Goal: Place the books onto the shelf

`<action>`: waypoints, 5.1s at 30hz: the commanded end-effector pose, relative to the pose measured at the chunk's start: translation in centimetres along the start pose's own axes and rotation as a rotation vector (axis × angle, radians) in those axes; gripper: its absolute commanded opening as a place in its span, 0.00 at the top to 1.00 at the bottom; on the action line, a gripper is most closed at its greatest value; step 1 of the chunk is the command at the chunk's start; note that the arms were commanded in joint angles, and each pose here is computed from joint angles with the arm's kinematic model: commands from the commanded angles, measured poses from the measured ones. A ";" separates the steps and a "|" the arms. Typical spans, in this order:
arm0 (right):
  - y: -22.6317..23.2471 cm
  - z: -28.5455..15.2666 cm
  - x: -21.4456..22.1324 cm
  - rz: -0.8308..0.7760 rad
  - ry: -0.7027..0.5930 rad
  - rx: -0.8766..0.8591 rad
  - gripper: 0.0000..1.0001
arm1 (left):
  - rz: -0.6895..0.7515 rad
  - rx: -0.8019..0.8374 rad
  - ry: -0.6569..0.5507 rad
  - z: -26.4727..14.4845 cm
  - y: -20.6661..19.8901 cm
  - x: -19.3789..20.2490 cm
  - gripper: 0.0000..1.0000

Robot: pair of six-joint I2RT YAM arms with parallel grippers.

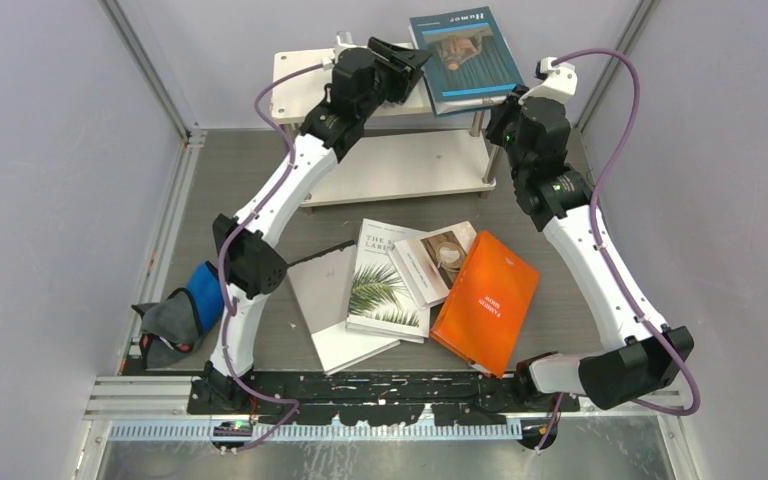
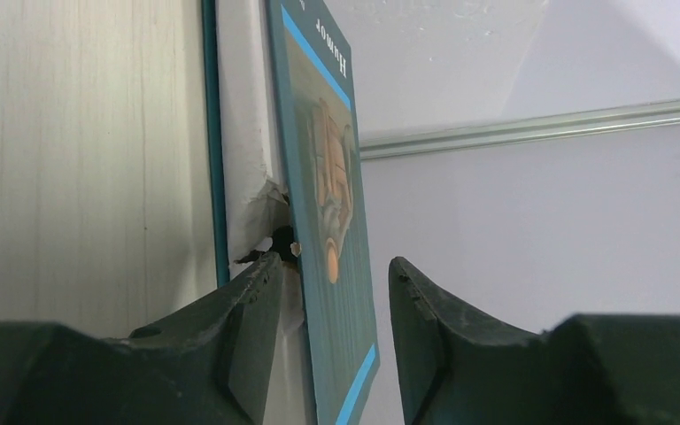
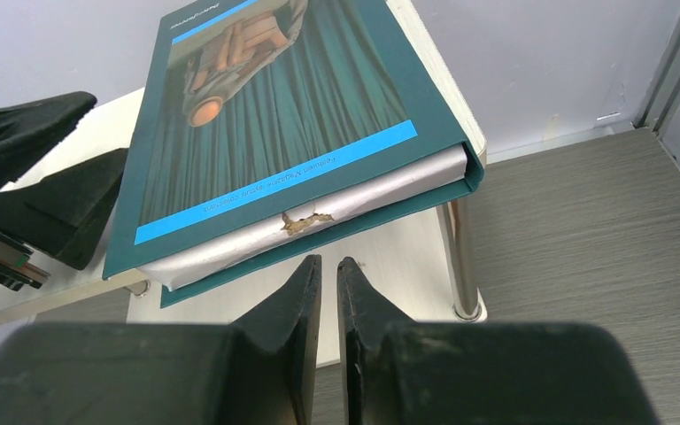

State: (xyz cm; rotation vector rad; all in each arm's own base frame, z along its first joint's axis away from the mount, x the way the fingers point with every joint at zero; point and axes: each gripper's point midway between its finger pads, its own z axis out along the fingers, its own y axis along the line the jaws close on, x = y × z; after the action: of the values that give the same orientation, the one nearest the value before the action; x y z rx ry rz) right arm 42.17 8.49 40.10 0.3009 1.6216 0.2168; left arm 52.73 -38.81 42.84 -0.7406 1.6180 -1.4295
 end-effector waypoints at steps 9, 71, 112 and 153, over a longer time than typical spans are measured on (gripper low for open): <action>0.5 -2.3 -3.7 0.005 -0.085 -0.039 0.81 | 0.123 0.111 -0.109 -5.3 -7.2 -4.9 0.49; -5.8 3.3 -5.8 0.200 -0.119 0.117 0.81 | -0.003 0.161 0.034 1.9 -2.4 -3.1 0.70; -8.2 0.3 -7.9 0.136 -0.188 0.192 0.78 | 0.008 0.205 0.014 1.4 -4.3 -1.6 0.55; -11.2 -11.8 -5.1 0.120 -0.112 0.257 0.66 | 0.584 -0.060 0.148 -22.1 -0.4 8.2 0.40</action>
State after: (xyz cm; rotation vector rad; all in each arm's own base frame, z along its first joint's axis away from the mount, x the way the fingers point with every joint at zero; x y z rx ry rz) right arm 32.34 -2.90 42.03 0.5782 1.5333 0.0854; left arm 35.25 -34.67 44.84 -0.2933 1.7333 -1.1730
